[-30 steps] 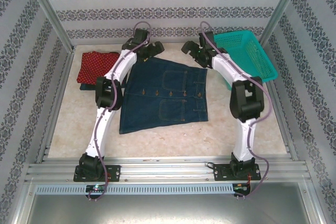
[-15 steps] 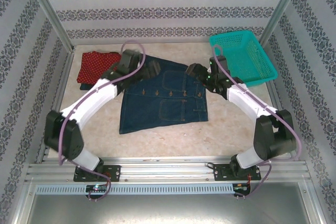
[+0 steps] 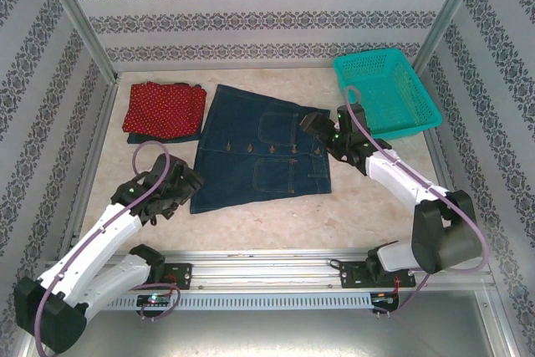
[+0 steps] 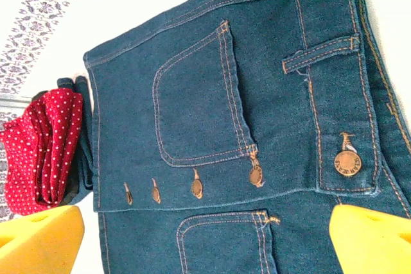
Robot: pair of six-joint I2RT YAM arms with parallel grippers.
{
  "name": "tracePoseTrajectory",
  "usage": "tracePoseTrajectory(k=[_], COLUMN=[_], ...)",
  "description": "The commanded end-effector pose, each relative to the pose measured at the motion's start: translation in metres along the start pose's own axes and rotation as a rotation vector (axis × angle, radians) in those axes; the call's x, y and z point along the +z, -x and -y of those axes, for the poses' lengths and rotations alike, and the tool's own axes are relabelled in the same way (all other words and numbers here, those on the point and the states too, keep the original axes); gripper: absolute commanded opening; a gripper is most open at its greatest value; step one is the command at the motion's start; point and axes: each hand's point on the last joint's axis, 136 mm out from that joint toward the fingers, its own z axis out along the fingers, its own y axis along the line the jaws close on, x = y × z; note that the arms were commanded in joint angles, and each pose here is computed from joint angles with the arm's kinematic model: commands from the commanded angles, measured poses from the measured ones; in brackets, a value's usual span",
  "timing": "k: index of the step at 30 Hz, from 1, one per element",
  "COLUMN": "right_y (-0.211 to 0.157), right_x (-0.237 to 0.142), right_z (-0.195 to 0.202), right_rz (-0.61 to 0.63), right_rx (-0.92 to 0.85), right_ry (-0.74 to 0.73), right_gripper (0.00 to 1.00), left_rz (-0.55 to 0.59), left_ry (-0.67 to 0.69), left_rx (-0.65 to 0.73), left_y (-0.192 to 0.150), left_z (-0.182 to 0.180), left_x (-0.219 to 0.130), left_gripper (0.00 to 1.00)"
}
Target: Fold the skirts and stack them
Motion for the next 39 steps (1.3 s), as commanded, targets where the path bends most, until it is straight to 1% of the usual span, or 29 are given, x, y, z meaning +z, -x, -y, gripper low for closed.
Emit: tracePoseTrajectory(k=[1,3,4,7,9,10,14,17,18,21,23,25,27,30,31,32,36,39], right_y=[0.006,0.006,0.006,0.0,-0.004,-0.006,-0.015,-0.024,-0.028,-0.04,-0.048,-0.057,-0.067,-0.081,-0.085,-0.088,-0.097,-0.106], right_x=[0.005,0.006,0.006,0.004,0.0,-0.002,-0.01,-0.015,-0.018,-0.026,-0.034,-0.042,-0.047,-0.052,-0.051,-0.051,-0.048,-0.045], right_z=[-0.009,-0.009,-0.008,0.003,0.012,0.016,0.032,0.046,0.052,0.069,0.083,0.097,0.107,0.117,0.117,0.118,0.123,0.126], right_rz=[0.028,0.034,0.035,0.027,0.024,0.026,0.028,0.014,0.008,-0.012,-0.028,-0.043,-0.07,-0.11,-0.12,-0.129,-0.142,-0.165], right_rx=[0.009,0.012,0.017,0.024,0.028,0.03,0.033,0.036,0.04,0.054,0.062,0.075,0.087,0.124,0.136,0.149,0.186,0.203], right_ry=[0.029,0.034,0.03,-0.003,-0.028,-0.035,-0.069,-0.106,-0.12,-0.173,-0.223,-0.276,-0.3,-0.311,-0.304,-0.297,-0.297,-0.308], right_gripper=[0.98,0.98,0.98,0.98,0.98,0.98,0.98,0.98,0.98,0.98,0.98,0.98,0.98,0.98,0.97,0.95,0.9,0.89], left_rz=[-0.067,-0.101,-0.104,-0.096,-0.089,-0.085,-0.062,-0.049,-0.056,-0.078,-0.091,-0.102,-0.105,-0.117,-0.123,-0.127,-0.138,-0.139], left_ry=[0.076,0.064,0.054,0.007,-0.006,0.0,0.019,0.047,0.056,0.073,0.097,0.116,0.131,0.139,0.139,0.142,0.142,0.168], left_rx=[-0.172,-0.236,-0.265,-0.328,-0.328,-0.318,-0.281,-0.276,-0.281,-0.297,-0.297,-0.296,-0.294,-0.298,-0.295,-0.29,-0.284,-0.277], left_y=[-0.018,-0.027,-0.028,-0.029,-0.026,-0.024,-0.019,-0.017,-0.019,-0.024,-0.028,-0.031,-0.033,-0.036,-0.038,-0.038,-0.04,-0.041], left_z=[-0.023,-0.024,-0.024,-0.017,-0.01,-0.007,-0.002,-0.006,-0.009,-0.014,-0.021,-0.027,-0.034,-0.039,-0.04,-0.041,-0.039,-0.043], left_x=[0.014,0.029,0.038,0.058,0.068,0.071,0.082,0.087,0.088,0.087,0.084,0.08,0.077,0.075,0.075,0.074,0.075,0.075], left_gripper=[0.83,0.73,0.71,0.71,0.69,0.66,0.63,0.52,0.5,0.48,0.49,0.54,0.61,0.61,0.61,0.58,0.42,0.4])
